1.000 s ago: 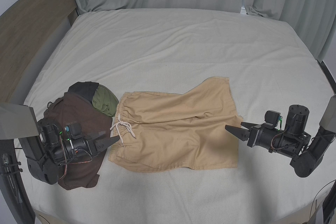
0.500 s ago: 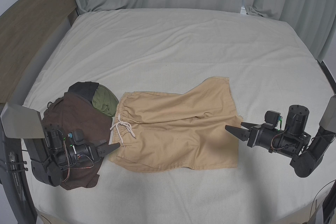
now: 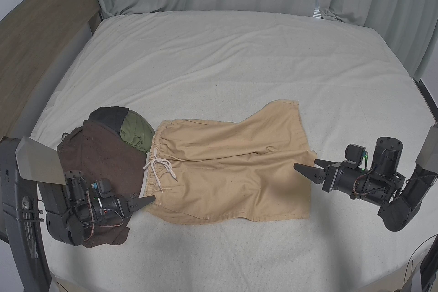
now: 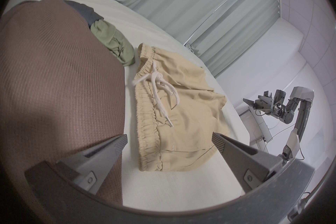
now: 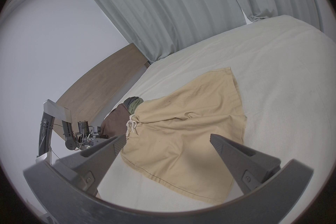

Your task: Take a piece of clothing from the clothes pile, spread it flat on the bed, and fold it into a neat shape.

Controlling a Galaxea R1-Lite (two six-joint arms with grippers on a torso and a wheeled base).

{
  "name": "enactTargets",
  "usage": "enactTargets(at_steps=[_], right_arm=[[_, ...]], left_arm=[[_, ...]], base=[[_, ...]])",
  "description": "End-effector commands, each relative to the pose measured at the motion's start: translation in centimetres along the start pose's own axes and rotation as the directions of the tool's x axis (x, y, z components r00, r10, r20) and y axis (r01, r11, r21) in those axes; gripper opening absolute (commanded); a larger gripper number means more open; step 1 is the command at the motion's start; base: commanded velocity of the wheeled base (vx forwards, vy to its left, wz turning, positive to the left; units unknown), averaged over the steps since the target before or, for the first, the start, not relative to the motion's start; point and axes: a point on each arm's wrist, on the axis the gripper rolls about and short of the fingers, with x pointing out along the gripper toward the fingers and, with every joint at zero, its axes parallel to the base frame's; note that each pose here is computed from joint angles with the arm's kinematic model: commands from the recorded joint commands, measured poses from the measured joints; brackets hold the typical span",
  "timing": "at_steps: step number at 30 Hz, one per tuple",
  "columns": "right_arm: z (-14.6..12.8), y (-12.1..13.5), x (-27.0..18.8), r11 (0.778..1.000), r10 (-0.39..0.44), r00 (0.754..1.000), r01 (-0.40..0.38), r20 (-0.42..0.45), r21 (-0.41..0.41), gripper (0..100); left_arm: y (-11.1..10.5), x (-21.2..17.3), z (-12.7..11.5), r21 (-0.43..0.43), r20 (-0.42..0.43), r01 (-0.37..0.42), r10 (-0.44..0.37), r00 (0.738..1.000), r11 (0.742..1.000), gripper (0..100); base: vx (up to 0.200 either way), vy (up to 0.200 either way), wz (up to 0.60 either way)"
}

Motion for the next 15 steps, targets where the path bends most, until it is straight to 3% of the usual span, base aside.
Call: enactTargets(at_steps=[1, 15], right_arm=[[-0.1, 0.0, 0.1, 1.0, 0.0, 1.0, 0.0, -0.003, 0.001, 100], [-0.2, -0.2, 0.4, 1.0, 0.0, 1.0, 0.0, -0.002, 0.0, 100]], left_arm=[[0.5, 0.4, -1.1, -0.026, -0.029, -0.004, 0.003, 1.0, 1.0, 100], [1.5, 1.6, -2.6, -0.074, -0.065, -0.015, 0.01, 0.998, 0.997, 100]], base=[[0.0, 0.0, 0.0], [0.0, 0.0, 0.0]])
